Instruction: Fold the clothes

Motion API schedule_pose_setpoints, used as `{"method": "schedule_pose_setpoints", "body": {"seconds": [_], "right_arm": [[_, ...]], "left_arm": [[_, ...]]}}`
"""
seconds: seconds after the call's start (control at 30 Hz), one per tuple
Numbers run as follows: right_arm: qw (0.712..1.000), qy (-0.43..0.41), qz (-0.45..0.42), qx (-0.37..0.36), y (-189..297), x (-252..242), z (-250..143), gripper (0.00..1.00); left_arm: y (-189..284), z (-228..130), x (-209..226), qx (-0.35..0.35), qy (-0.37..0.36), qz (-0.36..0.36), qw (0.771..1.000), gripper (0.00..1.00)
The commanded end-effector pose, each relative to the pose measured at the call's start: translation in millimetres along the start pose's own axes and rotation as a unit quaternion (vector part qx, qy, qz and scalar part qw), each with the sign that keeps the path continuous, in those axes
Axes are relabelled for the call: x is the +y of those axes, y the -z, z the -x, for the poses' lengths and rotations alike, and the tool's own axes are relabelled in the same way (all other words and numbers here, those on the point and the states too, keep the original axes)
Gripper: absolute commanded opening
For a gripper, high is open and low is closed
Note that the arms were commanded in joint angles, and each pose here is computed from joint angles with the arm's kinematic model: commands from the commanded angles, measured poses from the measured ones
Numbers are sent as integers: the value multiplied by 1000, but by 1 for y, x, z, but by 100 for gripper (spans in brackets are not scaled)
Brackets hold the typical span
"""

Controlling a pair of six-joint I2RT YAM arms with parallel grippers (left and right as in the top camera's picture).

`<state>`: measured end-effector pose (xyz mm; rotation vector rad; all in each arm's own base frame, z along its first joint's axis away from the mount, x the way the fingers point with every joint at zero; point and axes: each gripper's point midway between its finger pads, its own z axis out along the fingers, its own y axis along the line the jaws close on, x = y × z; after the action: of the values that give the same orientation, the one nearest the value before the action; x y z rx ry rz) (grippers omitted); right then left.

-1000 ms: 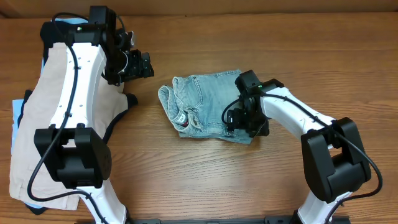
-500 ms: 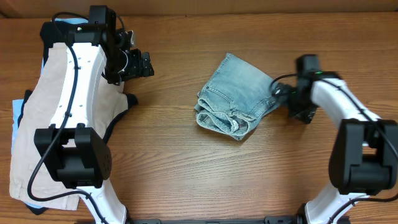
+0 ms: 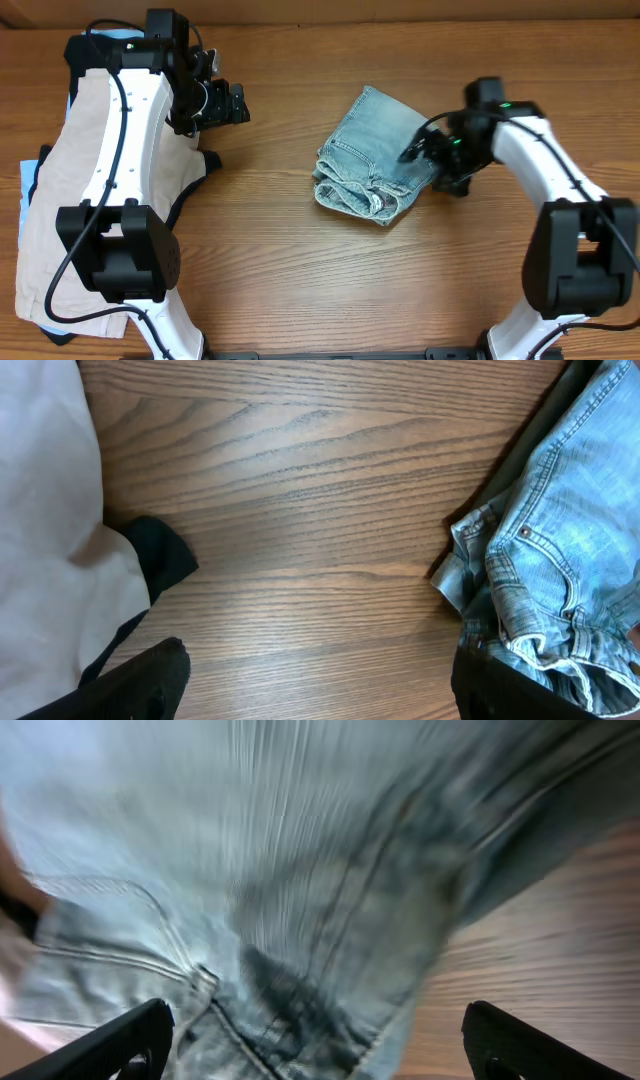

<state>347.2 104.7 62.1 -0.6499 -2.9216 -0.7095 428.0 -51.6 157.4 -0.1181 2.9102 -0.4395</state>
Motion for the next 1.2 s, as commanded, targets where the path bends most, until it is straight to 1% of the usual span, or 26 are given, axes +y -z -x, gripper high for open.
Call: {"method": "schedule_pose_setpoints", "body": {"seconds": [0.0, 0.1, 0.2, 0.27, 0.43, 0.47, 0.53, 0.6, 0.63, 0.67, 0.7, 0.73, 0.77, 0.93, 1.07, 1.17], "right_arm": [[999, 7, -48, -8, -16, -7, -18, 96], [996, 0, -89, -19, -35, -18, -28, 96], [995, 4, -101, -25, -48, -22, -34, 96], [995, 14, -96, -30, -56, -21, -36, 91], [992, 27, -105, -63, -59, -23, -24, 60], [991, 28, -110, -73, -60, -25, -21, 50], [989, 31, -117, -91, -61, -28, -14, 36], [987, 34, -119, -106, -62, -30, -9, 23], [985, 34, -118, -117, -62, -30, -4, 15], [985, 30, -119, -125, -61, -31, 0, 11], [983, 22, -119, -136, -60, -31, 5, 5], [982, 16, -116, -150, -58, -31, 11, 4], [979, 6, -98, -178, -52, -28, 28, 4], [964, -28, -43, -261, -23, -30, 83, 4], [940, -73, -6, -333, 13, -48, 129, 4], [912, -130, 8, -388, 44, -80, 161, 4]], "left_arm": [[12, 4, -6, -18, -21, 0, 1000, 87], [12, 4, -6, -17, -20, 0, 1000, 87], [12, 4, -6, -18, -20, 0, 1000, 88], [12, 4, -6, -18, -21, 0, 1000, 88], [12, 4, -6, -18, -20, 0, 1000, 88], [12, 4, -6, -18, -21, 0, 1000, 88], [11, 4, -7, -17, -21, 0, 1000, 88], [11, 4, -7, -17, -21, 0, 1000, 88], [11, 4, -7, -17, -21, 0, 1000, 87], [11, 4, -7, -17, -21, 0, 1000, 88], [11, 4, -7, -17, -21, 0, 1000, 87], [11, 3, -6, -17, -20, 0, 1000, 87], [11, 4, -7, -17, -21, 0, 1000, 87], [12, 4, -6, -18, -21, 2, 1000, 87], [11, 5, -6, -20, -22, 4, 1000, 86], [10, 6, -5, -22, -23, 8, 999, 86]]}}
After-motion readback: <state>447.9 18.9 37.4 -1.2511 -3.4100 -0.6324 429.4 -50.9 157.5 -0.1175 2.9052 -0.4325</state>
